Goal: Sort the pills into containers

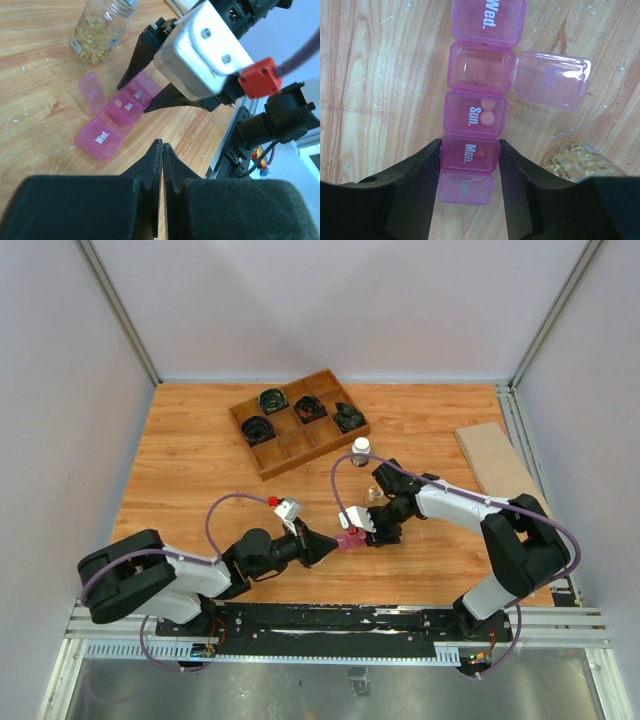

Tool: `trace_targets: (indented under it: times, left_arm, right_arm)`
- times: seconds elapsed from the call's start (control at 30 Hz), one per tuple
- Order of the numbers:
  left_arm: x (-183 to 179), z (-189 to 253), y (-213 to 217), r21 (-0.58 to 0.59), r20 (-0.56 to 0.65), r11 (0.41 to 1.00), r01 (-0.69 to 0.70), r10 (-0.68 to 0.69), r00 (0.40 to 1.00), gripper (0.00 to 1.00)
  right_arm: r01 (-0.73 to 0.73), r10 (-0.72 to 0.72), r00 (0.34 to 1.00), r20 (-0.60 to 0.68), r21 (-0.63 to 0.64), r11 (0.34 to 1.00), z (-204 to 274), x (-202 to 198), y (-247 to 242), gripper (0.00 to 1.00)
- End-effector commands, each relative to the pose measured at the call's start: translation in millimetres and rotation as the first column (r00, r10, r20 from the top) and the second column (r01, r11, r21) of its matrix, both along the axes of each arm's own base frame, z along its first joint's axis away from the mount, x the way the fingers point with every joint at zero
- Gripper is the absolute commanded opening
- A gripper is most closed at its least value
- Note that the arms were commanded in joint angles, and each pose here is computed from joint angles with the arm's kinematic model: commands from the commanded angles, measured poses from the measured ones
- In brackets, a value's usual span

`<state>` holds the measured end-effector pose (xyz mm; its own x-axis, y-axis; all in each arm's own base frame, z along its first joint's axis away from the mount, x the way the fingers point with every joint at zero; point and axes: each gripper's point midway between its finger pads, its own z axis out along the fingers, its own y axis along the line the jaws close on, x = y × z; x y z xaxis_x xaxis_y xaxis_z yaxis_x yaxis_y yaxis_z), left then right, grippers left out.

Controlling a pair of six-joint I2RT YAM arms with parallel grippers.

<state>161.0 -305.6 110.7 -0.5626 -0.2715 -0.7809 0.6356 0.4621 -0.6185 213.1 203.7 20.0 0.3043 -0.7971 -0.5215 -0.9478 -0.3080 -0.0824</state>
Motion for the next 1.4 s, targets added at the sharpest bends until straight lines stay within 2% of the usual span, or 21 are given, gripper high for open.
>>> trace_targets:
  times: [0.0, 0.2, 0.43, 0.7, 0.83, 1.0, 1.23, 1.37]
  left_arm:
    - [15.1, 13.6, -16.5, -0.052, 0.016, 0.999, 0.000, 0.000, 1.000, 0.02]
    - [36.1, -9.9, -13.9, 0.037, -0.033, 0.996, -0.087, 0.088, 0.996, 0.00]
    - [42.4, -16.1, -22.1, 0.092, -0.063, 0.992, -0.088, 0.094, 0.994, 0.00]
    - [42.9, -80.3, -10.5, 0.223, -0.226, 0.964, -0.147, 0.198, 0.954, 0.00]
    - [43.7, -102.6, -0.8, 0.280, -0.258, 0.943, -0.180, 0.255, 0.932, 0.00]
    - [41.5, -86.8, -7.6, 0.248, -0.235, 0.958, -0.146, 0.206, 0.950, 0.00]
    - [34.4, -26.5, -18.3, 0.104, -0.162, 0.991, -0.086, 0.102, 0.982, 0.00]
    - [29.9, -18.9, -25.3, 0.088, -0.158, 0.995, -0.043, 0.056, 0.986, 0.00]
  right_arm:
    - [0.003, -0.003, 1.000, -0.006, -0.005, 1.000, 1.6, 0.1, 4.9, 0.49]
    - [0.003, -0.003, 1.000, -0.012, -0.004, 1.000, 1.6, -0.6, 5.0, 0.48]
    - [0.004, -0.004, 1.000, -0.016, -0.009, 1.000, 0.4, -0.8, 4.6, 0.47]
    - [0.006, -0.006, 1.000, -0.017, -0.010, 1.000, 1.1, -1.0, 4.2, 0.47]
    - [0.006, -0.007, 1.000, -0.015, -0.010, 1.000, 2.1, -1.0, 4.0, 0.47]
    - [0.009, -0.009, 1.000, -0.016, -0.009, 1.000, 2.8, -1.1, 4.2, 0.47]
    - [0.010, -0.010, 1.000, -0.024, -0.010, 1.000, 2.5, -1.5, 4.8, 0.47]
    - [0.011, -0.012, 1.000, -0.026, -0.010, 1.000, 2.6, -2.0, 4.6, 0.47]
